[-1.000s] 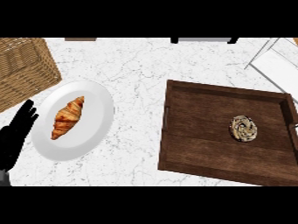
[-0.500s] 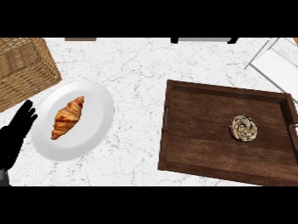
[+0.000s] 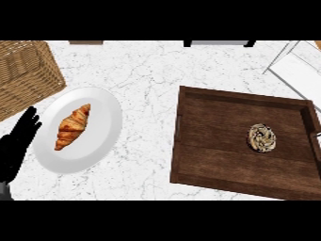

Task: Pick the tomato from the tray and place it in the tiered shelf

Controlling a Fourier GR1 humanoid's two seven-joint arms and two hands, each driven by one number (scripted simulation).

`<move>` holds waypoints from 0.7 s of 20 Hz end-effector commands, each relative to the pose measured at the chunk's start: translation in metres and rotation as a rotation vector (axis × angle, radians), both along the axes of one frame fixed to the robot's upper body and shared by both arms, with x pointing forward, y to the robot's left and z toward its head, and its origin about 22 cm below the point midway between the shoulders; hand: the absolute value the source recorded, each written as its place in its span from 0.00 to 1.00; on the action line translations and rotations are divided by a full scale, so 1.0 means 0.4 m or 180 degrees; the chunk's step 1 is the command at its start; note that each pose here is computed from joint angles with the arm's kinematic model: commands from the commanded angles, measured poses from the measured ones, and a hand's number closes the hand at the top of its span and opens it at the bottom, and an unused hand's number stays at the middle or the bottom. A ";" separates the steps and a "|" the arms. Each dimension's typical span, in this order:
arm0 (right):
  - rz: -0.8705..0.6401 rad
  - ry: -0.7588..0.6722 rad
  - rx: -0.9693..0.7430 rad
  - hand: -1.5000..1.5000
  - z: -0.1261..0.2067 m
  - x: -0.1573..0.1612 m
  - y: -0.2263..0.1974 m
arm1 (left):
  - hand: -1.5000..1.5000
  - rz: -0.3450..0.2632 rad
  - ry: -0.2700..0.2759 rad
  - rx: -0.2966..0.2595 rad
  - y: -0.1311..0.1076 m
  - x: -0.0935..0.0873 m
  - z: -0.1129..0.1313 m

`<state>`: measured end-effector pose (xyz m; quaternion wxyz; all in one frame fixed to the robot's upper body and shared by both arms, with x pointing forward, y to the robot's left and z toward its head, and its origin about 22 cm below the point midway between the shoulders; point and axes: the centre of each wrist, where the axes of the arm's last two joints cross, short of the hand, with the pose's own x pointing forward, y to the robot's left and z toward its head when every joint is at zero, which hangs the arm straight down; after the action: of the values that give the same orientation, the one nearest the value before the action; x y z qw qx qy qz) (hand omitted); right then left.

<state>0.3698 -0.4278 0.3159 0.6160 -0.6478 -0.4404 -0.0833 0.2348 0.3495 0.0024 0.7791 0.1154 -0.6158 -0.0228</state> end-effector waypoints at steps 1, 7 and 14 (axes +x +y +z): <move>0.0126 -0.0348 0.0357 0.00 0.042 -0.025 0.002 | 0.50 0.0014 0.0011 0.0032 -0.004 -0.006 -0.001; 0.0190 -0.0900 0.0489 0.00 0.104 -0.116 -0.023 | 0.50 0.0064 0.0039 0.0038 0.030 -0.031 -0.012; 0.0132 -0.1357 0.0391 0.00 0.208 -0.318 -0.037 | 0.50 0.0123 0.0022 0.0011 0.027 -0.063 -0.036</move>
<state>0.2899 -0.4388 0.3726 0.5734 -0.5593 -0.5587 -0.2151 0.2213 0.3568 -0.0074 0.7808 0.1238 -0.6123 -0.0135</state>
